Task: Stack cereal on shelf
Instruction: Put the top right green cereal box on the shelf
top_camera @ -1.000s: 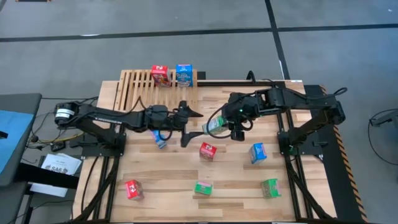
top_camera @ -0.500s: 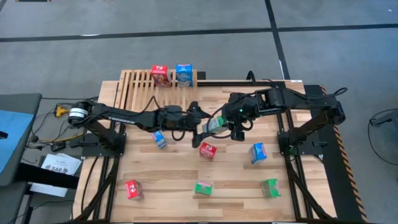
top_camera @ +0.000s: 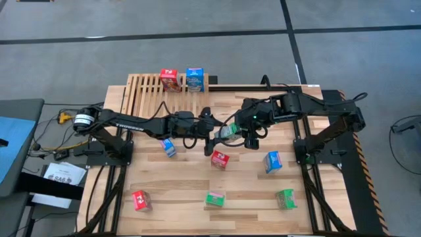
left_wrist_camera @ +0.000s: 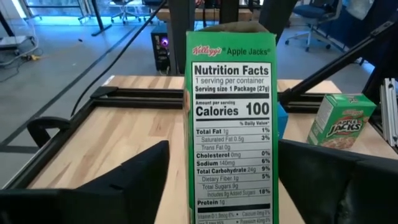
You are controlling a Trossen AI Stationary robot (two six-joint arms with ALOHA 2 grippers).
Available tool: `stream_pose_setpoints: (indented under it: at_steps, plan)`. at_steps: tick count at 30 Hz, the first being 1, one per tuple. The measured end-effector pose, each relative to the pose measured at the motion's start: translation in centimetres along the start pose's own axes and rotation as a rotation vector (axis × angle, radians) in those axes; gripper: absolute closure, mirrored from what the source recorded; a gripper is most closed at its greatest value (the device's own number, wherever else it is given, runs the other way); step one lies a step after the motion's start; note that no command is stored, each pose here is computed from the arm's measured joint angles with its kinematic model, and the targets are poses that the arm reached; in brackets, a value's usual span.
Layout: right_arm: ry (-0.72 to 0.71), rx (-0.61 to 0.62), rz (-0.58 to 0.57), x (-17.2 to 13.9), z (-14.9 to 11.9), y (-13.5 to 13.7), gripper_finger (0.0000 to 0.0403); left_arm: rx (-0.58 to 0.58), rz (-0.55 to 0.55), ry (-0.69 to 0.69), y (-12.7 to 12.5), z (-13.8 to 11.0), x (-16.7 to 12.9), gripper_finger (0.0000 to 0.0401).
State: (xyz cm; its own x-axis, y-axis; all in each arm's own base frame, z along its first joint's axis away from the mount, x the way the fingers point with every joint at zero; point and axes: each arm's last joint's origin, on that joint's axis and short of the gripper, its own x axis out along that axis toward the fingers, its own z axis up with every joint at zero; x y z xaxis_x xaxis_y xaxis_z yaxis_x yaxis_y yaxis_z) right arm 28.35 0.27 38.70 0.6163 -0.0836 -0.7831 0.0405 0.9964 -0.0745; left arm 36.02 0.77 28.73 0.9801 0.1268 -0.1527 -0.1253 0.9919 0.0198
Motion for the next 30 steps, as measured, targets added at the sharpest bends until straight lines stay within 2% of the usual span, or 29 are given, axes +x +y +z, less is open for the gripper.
stream_pose_setpoints:
  at_steps: [7, 15, 30]
  plan:
    - [0.0, 0.0, 0.0, -0.01, -0.01, 0.0, 0.0198, 0.0, -0.003, 0.001, -0.01, -0.02, 0.0, 0.0183]
    - [0.001, 0.001, -0.001, -0.01, -0.01, 0.0, 0.0198, -0.006, -0.006, 0.002, -0.03, -0.02, 0.0, 0.0214]
    - [0.001, 0.008, 0.0, -0.01, -0.01, 0.0, 0.0197, -0.017, -0.048, 0.003, -0.14, -0.04, -0.02, 0.0222]
